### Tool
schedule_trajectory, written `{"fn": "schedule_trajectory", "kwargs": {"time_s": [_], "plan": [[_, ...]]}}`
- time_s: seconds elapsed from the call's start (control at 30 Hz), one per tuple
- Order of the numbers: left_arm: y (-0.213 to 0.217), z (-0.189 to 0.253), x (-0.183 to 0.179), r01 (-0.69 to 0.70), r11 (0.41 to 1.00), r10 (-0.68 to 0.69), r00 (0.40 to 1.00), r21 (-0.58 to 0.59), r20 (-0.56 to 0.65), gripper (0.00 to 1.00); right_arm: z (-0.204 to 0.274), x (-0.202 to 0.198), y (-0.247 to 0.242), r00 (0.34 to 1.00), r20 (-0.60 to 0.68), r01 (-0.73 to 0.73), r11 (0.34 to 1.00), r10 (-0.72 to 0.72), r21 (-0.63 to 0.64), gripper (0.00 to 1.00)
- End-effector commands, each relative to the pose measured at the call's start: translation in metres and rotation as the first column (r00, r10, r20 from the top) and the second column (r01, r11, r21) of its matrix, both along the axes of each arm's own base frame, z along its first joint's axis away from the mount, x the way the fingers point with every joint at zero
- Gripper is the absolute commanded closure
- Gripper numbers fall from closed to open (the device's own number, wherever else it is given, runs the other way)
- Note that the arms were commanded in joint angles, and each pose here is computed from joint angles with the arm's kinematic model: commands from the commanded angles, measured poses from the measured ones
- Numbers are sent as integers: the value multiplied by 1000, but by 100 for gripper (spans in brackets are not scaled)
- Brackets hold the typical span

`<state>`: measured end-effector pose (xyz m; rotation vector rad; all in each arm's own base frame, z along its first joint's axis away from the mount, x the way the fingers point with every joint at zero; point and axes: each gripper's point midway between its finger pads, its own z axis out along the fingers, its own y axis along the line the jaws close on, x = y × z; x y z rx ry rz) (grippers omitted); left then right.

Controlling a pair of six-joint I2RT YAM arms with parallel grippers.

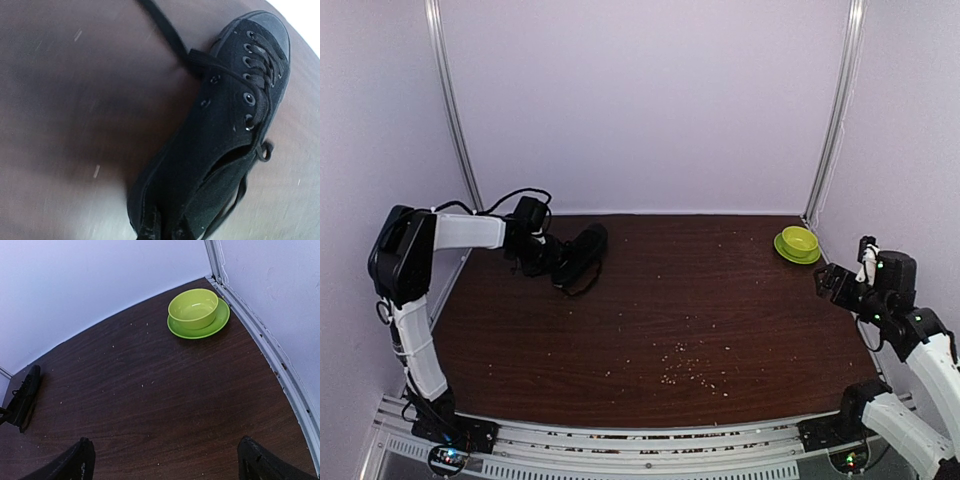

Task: Tie the shoes

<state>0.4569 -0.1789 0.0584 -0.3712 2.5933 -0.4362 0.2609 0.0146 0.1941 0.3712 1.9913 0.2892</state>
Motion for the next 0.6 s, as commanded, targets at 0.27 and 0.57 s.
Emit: {"fn": "schedule_trajectory", "kwargs": {"time_s": [0.27, 0.57], "plan": [[-100, 17, -130, 125, 980, -127, 992, -152, -1, 100, -21, -15, 34, 994, -50, -93, 988, 100, 123, 0], [-141, 59, -180, 140, 949, -132, 990, -282, 50, 100, -28, -11, 133, 943, -42, -315, 926, 330, 209, 1]]}}
